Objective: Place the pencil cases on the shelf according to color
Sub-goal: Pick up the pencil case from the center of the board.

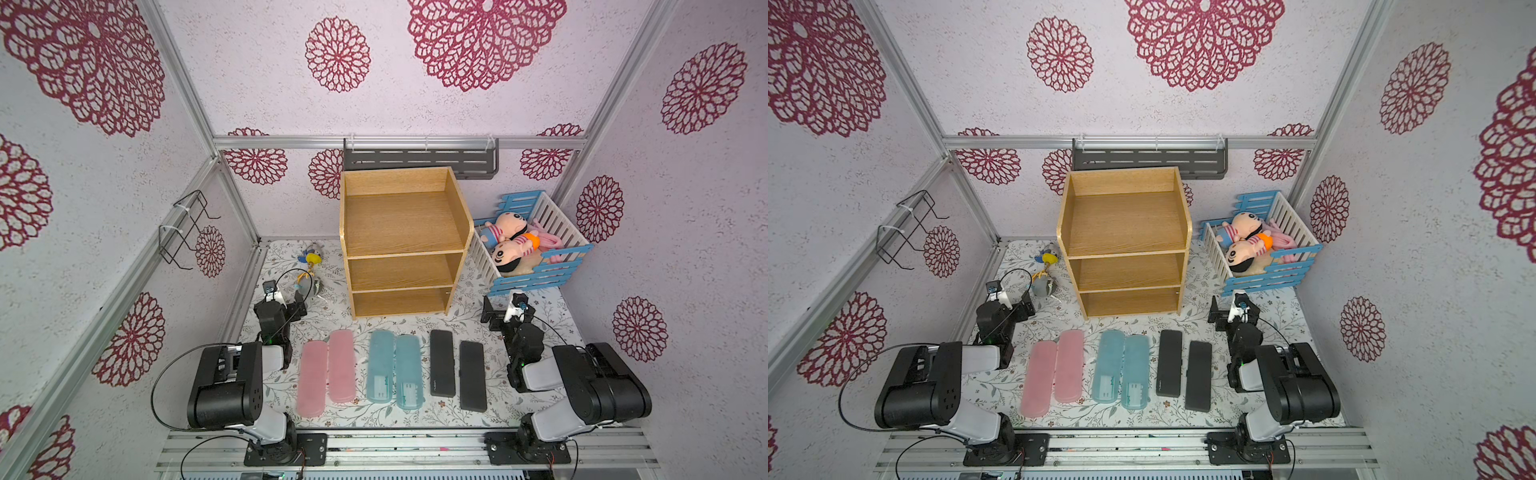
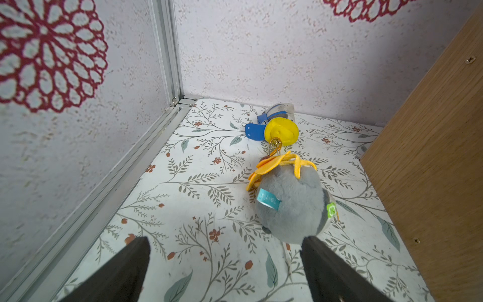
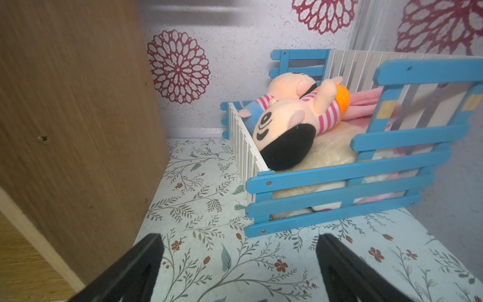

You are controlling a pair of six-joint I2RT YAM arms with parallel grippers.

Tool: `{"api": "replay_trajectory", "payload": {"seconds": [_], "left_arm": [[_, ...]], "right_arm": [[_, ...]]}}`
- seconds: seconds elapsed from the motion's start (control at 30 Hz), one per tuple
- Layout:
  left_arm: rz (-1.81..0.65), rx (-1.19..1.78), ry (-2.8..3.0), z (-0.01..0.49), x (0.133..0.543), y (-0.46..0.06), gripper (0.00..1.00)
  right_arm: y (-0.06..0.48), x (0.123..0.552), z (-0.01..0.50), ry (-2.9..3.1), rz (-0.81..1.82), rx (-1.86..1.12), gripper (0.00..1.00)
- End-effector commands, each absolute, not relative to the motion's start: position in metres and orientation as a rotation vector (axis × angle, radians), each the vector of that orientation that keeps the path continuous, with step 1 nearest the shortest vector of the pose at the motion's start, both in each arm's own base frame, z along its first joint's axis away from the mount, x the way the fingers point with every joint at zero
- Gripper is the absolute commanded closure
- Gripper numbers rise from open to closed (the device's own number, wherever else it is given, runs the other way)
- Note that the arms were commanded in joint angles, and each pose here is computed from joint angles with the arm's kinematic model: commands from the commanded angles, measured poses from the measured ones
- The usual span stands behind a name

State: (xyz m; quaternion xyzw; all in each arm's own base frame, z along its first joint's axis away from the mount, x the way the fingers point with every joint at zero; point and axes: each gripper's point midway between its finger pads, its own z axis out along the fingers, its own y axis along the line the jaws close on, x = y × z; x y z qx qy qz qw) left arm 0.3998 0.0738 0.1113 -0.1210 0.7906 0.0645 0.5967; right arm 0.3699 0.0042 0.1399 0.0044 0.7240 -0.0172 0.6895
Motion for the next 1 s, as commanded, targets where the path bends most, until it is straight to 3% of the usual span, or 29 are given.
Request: {"api": "replay_trajectory", "payload": {"seconds": [0.0, 0.3, 0.57, 0.7, 0.97], "left_arm": [[0.154, -0.285, 1.814, 0.119, 0.405, 0.077, 0.03], [0.167, -0.302, 1.796, 0.123, 0.403, 0.08, 0.03], [0.269, -0.585, 1.753, 0.182, 0.371, 0.111, 0.03], [0.299, -0.928, 1.798, 0.191, 0.346, 0.132, 0.03], [0.058, -1.029, 2.027, 0.18, 0.338, 0.088, 0.03]], "right_arm": [[0.005, 0.375, 0.157, 1.565, -0.029, 0.007, 0.01], [-0.001, 0.376, 0.16, 1.562, -0.052, 0.051, 0.01], [-0.025, 0.382, 0.195, 1.687, -0.096, 0.266, 0.01], [-0.018, 0.365, 0.204, 1.746, 0.031, 0.352, 0.01], [0.029, 0.33, 0.175, 2.078, 0.245, 0.363, 0.01]]}}
